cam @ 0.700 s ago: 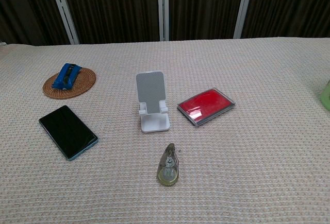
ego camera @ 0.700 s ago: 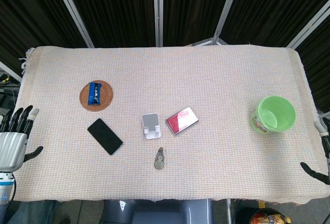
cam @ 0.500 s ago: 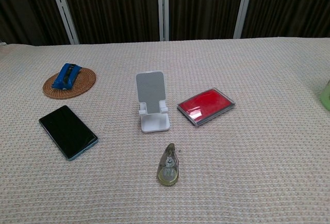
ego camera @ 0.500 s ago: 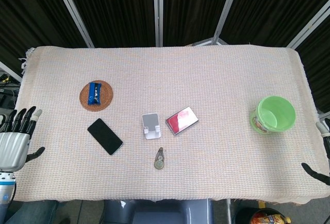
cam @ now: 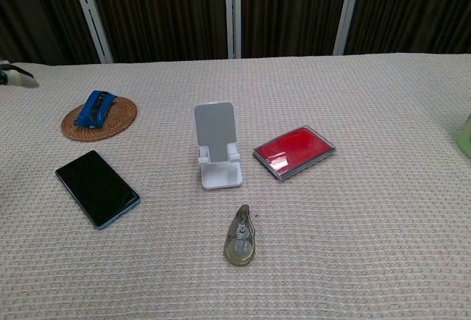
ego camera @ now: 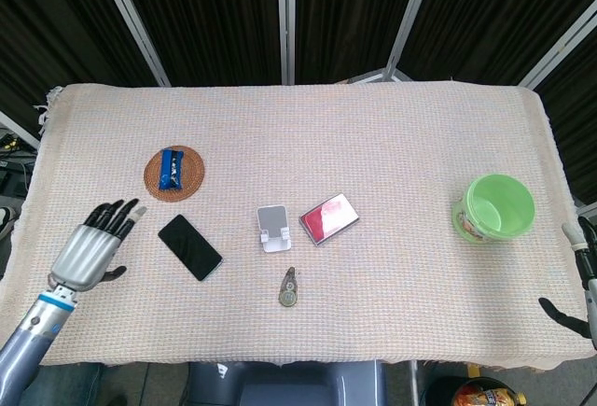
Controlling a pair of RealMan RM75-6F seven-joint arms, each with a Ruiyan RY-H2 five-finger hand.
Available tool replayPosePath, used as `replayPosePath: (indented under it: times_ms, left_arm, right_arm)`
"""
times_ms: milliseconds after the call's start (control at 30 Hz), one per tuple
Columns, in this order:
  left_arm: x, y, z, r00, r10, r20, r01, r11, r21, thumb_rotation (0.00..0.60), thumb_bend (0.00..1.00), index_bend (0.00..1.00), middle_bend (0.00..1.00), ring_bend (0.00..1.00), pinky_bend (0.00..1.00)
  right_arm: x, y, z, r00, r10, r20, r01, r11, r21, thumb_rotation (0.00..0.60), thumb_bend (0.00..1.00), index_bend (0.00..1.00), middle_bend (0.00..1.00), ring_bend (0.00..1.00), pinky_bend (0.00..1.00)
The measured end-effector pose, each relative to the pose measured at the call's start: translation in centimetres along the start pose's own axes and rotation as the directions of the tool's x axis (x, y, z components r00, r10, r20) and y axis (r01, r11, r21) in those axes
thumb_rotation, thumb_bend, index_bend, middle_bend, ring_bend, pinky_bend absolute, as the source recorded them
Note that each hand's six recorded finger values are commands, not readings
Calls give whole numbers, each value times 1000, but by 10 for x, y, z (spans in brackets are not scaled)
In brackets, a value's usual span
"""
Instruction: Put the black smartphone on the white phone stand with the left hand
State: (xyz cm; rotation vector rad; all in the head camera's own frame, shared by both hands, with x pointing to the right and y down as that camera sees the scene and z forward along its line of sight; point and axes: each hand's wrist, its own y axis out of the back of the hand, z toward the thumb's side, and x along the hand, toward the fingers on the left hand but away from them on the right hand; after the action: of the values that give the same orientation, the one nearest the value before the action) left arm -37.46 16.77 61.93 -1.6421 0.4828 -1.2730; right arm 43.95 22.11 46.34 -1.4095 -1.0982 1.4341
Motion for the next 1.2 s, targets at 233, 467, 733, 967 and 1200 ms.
replayPosePath:
  times_ms: [233, 467, 733, 967, 1200]
  left_arm:
    - [50, -35, 29, 976, -84, 202, 73, 996, 59, 600, 0, 204, 112, 211, 251]
    - [70, -59, 53, 945, -139, 297, 114, 988, 100, 600, 0, 213, 117, 214, 251]
    - [78, -67, 60, 934, -171, 314, 128, 980, 154, 600, 0, 225, 121, 216, 251]
    - [84, -70, 65, 931, -175, 319, 128, 978, 163, 600, 0, 248, 135, 226, 253]
    - [86, -73, 69, 931, -185, 316, 134, 975, 176, 600, 0, 432, 307, 366, 368]
  right_arm:
    - [-5, -8, -3, 999, 24, 40, -25, 999, 24, 600, 0, 0, 0, 0, 0]
    - [-6, -10, -3, 998, 32, 49, -33, 999, 28, 600, 0, 0, 0, 0, 0]
    - [-7, -9, -5, 998, 32, 55, -33, 999, 24, 600, 0, 0, 0, 0, 0]
    - [-7, -10, -6, 998, 37, 57, -38, 999, 24, 600, 0, 0, 0, 0, 0]
    - [-7, -11, -6, 998, 39, 59, -41, 999, 24, 600, 0, 0, 0, 0, 0]
